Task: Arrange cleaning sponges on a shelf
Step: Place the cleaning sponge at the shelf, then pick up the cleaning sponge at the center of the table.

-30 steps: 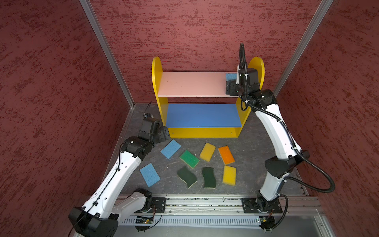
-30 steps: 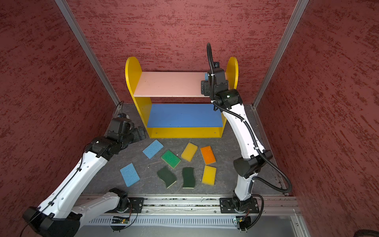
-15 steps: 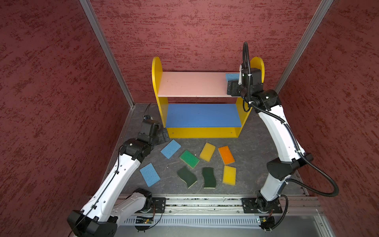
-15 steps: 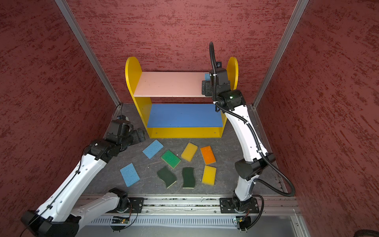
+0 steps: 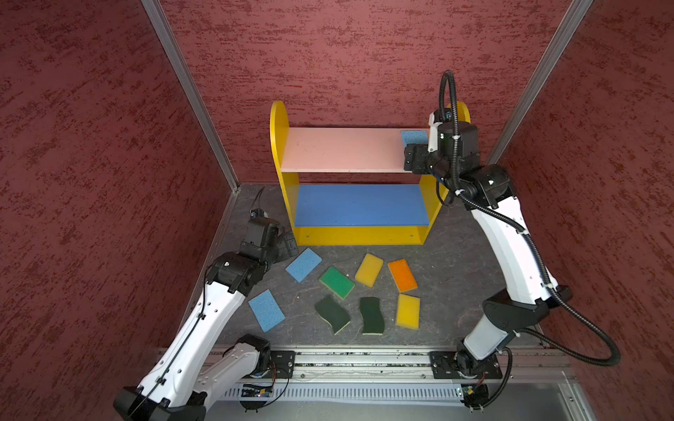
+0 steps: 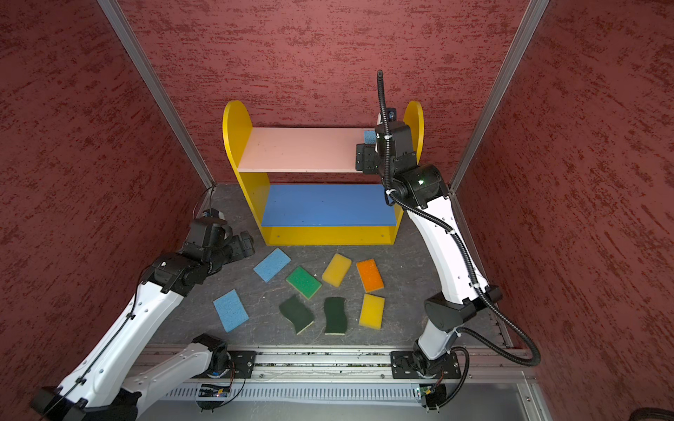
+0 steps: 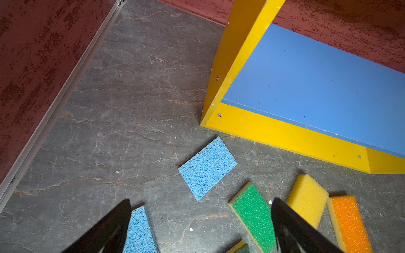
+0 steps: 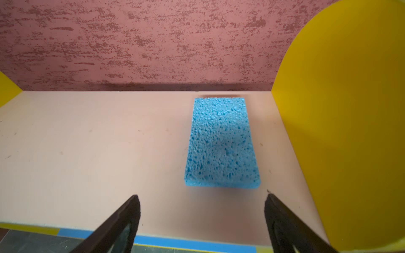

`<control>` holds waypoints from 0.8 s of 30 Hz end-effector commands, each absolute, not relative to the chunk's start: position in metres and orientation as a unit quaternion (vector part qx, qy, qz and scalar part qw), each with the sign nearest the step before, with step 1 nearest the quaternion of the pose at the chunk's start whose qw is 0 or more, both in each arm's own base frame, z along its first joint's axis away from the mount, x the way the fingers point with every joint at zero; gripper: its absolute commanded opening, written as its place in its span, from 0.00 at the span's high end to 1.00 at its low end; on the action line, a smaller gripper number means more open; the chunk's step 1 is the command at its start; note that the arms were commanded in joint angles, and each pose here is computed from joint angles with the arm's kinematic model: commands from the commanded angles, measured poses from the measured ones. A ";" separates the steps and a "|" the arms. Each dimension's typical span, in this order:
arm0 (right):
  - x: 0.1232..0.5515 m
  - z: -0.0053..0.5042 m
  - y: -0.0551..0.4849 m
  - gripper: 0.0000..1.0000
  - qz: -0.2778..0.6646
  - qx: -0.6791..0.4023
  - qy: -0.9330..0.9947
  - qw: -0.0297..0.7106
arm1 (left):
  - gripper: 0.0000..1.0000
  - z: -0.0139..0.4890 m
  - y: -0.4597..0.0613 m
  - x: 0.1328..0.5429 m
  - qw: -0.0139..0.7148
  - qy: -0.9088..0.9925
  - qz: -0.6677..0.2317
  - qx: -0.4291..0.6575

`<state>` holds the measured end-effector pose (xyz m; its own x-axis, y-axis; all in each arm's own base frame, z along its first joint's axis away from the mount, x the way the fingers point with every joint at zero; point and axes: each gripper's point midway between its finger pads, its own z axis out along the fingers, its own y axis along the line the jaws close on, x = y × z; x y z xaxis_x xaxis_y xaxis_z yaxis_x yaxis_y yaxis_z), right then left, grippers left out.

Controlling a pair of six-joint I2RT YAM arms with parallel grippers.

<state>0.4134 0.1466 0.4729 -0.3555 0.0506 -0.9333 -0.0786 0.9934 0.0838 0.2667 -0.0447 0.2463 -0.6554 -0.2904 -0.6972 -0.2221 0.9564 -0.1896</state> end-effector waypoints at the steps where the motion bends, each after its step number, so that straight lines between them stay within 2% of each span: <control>1: 0.391 0.471 0.144 0.11 0.074 -0.006 0.823 0.563 | 0.01 0.236 -0.036 0.254 0.374 0.915 -0.026 -0.149; 10: 0.346 0.441 0.119 0.08 0.104 0.036 0.811 0.574 | 0.01 0.219 -0.037 0.234 0.336 0.928 -0.039 -0.157; 24: 0.311 0.328 0.115 0.08 0.115 0.044 0.870 0.477 | 0.01 0.205 -0.045 0.226 0.297 0.943 -0.042 -0.145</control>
